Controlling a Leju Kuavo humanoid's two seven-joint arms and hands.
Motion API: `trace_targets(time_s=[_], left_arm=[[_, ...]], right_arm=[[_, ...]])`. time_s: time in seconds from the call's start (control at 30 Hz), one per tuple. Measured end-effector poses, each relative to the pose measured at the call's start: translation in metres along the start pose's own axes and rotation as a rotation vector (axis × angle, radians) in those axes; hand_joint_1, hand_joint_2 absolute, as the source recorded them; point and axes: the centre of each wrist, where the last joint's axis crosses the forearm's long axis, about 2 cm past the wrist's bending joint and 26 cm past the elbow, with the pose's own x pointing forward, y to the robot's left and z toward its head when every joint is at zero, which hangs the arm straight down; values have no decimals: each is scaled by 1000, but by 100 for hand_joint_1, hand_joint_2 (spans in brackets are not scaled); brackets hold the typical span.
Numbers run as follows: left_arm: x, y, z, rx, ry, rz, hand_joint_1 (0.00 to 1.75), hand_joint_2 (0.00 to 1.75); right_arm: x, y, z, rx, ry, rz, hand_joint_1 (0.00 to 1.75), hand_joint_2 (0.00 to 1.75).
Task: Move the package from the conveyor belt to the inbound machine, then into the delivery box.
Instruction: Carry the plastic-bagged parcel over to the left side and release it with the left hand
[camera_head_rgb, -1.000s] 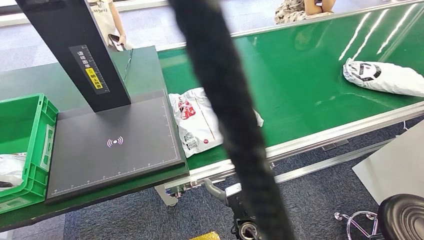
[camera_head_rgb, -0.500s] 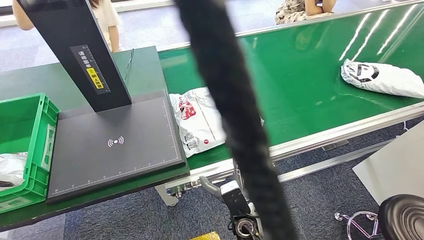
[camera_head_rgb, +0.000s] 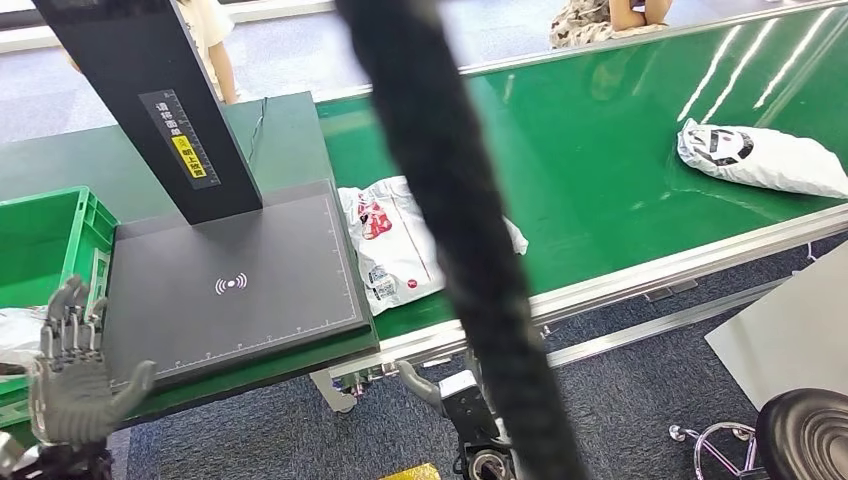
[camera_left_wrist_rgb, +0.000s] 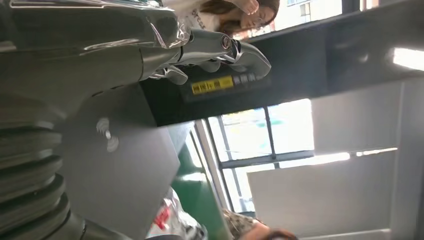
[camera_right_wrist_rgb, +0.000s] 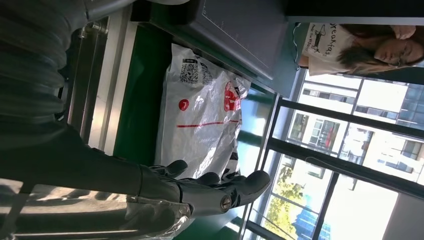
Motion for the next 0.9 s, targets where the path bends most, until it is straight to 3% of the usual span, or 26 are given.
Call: trace_targets(time_s=[0.17, 0.3, 0.43, 0.57, 0.7, 0.73, 0.87, 0.9], left_arm=[[22, -58, 12, 75, -73, 91, 0, 175], [38, -95, 20, 185, -79, 92, 0, 175], [39, -123, 30, 239, -43, 139, 0, 175], [28, -142, 46, 264, 47, 166, 0, 175], [15, -149, 62, 262, 126, 215, 0, 175], [13, -151, 65, 259, 141, 221, 0, 175], [5, -155, 74, 239, 185, 240, 0, 175], [4, -155, 75, 235, 191, 244, 0, 175]], right_arm=[[1, 0, 7, 4, 26, -3, 0, 175], [3, 3, 9, 11, 35, -9, 0, 175], [6, 7, 10, 15, 41, -14, 0, 175], [9, 11, 11, 30, 48, -20, 0, 175], [11, 15, 7, 65, 36, -12, 0, 0], [11, 16, 5, 75, 26, -3, 0, 0], [8, 17, -14, 132, -32, 57, 0, 175], [7, 17, -21, 144, -42, 74, 0, 175]])
